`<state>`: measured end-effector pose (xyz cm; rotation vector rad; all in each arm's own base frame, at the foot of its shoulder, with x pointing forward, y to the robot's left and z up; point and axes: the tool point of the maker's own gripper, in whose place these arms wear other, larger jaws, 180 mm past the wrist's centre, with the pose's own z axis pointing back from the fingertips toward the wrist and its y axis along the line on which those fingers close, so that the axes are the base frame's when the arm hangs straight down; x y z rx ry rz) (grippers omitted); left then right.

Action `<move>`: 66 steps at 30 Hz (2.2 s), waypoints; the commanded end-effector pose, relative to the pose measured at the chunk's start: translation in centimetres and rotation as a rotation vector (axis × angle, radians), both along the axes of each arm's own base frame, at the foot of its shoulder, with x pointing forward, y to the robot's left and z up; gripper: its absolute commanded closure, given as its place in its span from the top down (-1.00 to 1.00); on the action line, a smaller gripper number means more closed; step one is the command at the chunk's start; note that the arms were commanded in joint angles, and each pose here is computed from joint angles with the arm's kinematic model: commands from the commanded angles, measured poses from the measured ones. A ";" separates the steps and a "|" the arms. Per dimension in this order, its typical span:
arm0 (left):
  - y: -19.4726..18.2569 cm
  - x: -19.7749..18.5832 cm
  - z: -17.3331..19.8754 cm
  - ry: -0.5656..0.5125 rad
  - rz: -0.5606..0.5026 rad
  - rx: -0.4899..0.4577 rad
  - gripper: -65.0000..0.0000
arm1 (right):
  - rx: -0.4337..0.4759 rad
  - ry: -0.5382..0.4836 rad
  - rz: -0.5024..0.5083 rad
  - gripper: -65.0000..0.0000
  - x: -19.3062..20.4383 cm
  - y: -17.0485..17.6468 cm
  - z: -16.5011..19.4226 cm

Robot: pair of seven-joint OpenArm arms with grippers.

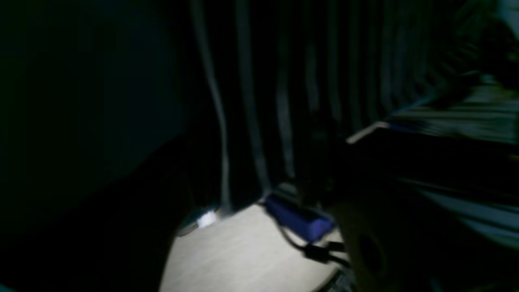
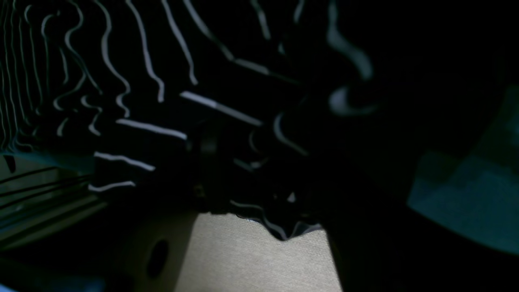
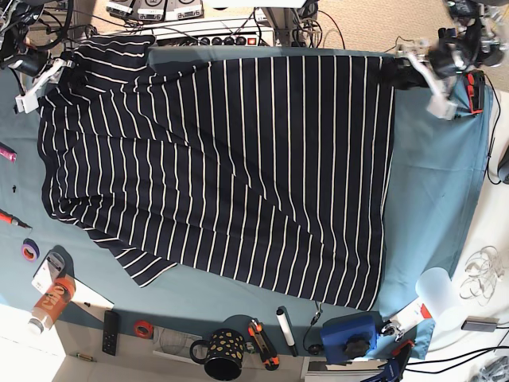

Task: Layout the t-shirt on the table in an organized manner, then fold the t-shirt properly
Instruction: 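Grasp the shirt's collar-side edge with both grippers, then lift and fold the grasped edge over the shirt body with both grippers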

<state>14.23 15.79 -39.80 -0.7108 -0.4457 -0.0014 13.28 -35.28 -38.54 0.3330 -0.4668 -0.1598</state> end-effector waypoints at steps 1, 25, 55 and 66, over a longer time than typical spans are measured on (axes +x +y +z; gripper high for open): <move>-0.1 -1.1 -0.7 0.044 -0.039 0.028 -0.08 | -0.046 0.062 0.005 -0.25 -1.0 -1.0 -0.3; -1.4 -0.2 0.6 -0.014 -0.073 0.058 -1.00 | 0.069 -0.068 -0.006 -1.00 1.1 0.6 1.5; 6.2 4.5 8.8 -0.372 0.159 0.108 -1.00 | 0.085 -0.622 -0.233 -1.00 5.4 -5.6 14.3; 4.2 12.2 8.9 -0.475 0.083 0.288 -1.00 | -0.091 -0.452 -0.134 -1.00 10.6 -4.3 9.7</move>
